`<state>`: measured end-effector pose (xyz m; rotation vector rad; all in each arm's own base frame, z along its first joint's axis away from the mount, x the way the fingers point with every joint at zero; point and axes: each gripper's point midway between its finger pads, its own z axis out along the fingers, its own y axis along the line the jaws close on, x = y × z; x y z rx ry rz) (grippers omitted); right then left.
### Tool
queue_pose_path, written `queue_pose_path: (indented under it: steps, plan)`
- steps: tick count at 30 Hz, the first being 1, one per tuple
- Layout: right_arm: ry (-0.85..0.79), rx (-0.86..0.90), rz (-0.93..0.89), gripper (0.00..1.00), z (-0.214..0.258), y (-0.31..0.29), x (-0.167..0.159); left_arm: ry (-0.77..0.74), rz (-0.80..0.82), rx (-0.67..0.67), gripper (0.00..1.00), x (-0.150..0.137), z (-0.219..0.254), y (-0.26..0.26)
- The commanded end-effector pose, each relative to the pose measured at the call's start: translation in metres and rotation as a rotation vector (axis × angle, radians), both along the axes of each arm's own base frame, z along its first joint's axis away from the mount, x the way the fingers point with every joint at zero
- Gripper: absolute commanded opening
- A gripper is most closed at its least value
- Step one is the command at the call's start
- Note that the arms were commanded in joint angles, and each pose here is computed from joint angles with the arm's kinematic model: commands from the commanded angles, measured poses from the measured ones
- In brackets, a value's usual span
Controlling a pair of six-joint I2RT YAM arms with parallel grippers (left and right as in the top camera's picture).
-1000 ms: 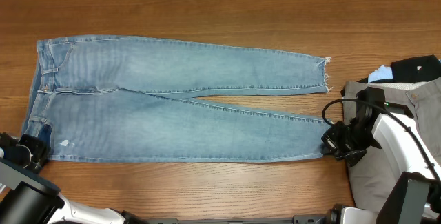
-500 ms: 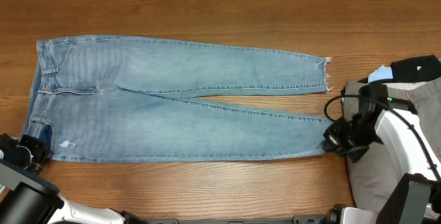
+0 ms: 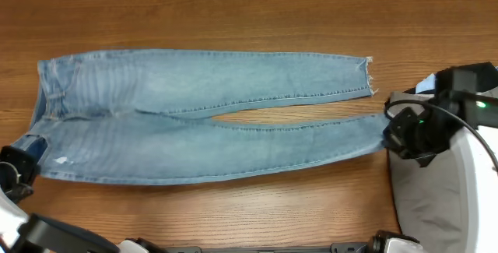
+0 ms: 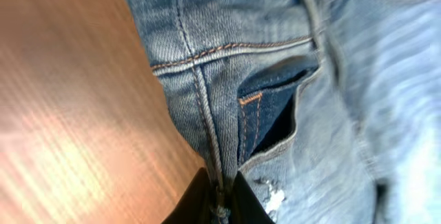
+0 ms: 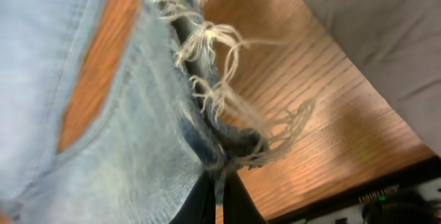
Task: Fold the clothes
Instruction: 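Grasp both leg hems with the right gripper and pull them rightward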
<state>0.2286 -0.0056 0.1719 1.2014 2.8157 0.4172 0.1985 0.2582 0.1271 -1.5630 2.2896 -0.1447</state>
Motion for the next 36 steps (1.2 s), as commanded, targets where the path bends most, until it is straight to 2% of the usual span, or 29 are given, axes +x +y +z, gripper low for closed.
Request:
queue_pose_path:
  steps: [1,12,16,22,26,30,36]
  plan:
    - [-0.136,-0.057,-0.002,0.04,0.044,-0.007,0.006,-0.002,0.079,0.137,0.06,-0.012,0.046,0.019]
    - [-0.283,-0.071,0.005,0.04,0.127,0.002,-0.017,0.006,0.148,0.284,0.04,-0.029,0.117,0.024]
    - [-0.322,-0.011,0.021,0.04,0.137,0.013,-0.016,0.01,0.175,0.335,0.04,-0.033,0.139,0.029]
    - [-0.347,-0.013,0.015,0.04,0.138,0.011,-0.002,-0.012,0.201,0.381,0.07,-0.032,0.158,0.034]
    - [-0.369,-0.004,-0.021,0.04,0.136,0.006,0.024,-0.029,0.14,0.371,0.08,-0.008,0.154,0.028]
    - [-0.369,-0.001,-0.012,0.04,0.124,0.002,0.057,0.015,0.061,0.396,0.11,0.023,0.14,0.027]
    - [-0.302,0.026,0.038,0.04,0.084,0.009,0.11,0.023,-0.086,0.41,0.11,0.089,0.109,0.025]
